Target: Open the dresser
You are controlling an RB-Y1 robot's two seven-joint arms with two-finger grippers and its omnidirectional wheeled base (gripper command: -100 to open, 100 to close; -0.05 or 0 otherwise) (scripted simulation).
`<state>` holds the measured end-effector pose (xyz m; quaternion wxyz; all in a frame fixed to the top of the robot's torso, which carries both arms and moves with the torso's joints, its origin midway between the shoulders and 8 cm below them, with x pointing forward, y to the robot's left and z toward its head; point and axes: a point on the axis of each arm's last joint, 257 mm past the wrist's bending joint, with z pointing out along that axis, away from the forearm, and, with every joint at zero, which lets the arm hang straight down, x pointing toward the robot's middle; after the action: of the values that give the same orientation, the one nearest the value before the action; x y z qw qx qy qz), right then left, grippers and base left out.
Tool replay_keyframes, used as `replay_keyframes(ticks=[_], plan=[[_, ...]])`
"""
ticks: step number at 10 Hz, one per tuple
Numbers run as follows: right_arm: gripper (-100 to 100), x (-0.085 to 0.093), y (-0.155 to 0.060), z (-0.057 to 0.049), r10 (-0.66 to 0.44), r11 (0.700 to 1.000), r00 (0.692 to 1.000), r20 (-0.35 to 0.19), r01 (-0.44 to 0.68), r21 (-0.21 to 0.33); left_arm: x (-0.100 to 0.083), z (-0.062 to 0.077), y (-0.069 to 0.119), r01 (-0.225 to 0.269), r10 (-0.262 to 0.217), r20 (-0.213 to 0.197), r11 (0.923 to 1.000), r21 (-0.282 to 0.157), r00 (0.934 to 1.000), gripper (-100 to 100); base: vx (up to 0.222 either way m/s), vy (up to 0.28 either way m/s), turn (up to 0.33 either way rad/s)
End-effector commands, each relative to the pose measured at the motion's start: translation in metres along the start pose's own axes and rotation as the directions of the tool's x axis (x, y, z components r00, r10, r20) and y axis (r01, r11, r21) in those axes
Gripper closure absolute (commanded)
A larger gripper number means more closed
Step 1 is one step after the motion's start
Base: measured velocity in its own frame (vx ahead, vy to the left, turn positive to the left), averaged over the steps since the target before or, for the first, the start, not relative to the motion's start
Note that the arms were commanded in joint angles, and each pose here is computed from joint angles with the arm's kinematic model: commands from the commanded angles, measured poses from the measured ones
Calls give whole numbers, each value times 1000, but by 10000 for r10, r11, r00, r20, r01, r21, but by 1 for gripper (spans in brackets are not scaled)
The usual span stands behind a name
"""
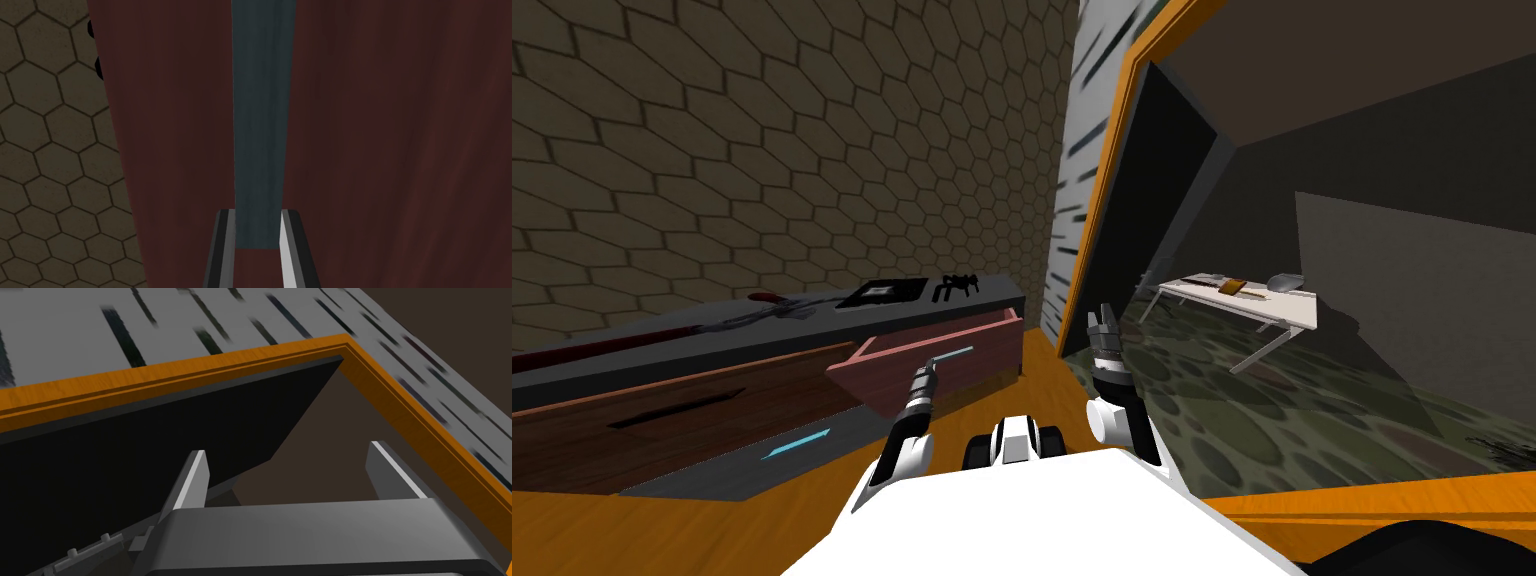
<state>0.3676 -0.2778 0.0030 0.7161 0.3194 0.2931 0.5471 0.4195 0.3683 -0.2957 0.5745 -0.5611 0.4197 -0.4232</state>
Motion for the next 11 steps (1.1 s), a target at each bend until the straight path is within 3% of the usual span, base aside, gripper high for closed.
replay_keyframes(ticks=[1,3,4,11], plan=[[0,0,0,0,0,10000,10000,0,0,0,-1,-2,-6,-28,28,-9,9999,129,10000,100,-140,-50,22],[0,0,0,0,0,10000,10000,0,0,0,-1,-5,-1,-15,15,-15,10000,9,10000,100,-93,-45,7],[0,0,0,0,-2,10000,10000,0,2,2,-3,-3,-8,3,-3,2,10000,-78,10000,-100,0,0,0],[0,0,0,0,-3,10000,10000,0,3,2,-9,6,-45,31,-31,20,10000,-87,10000,-100,0,0,0]])
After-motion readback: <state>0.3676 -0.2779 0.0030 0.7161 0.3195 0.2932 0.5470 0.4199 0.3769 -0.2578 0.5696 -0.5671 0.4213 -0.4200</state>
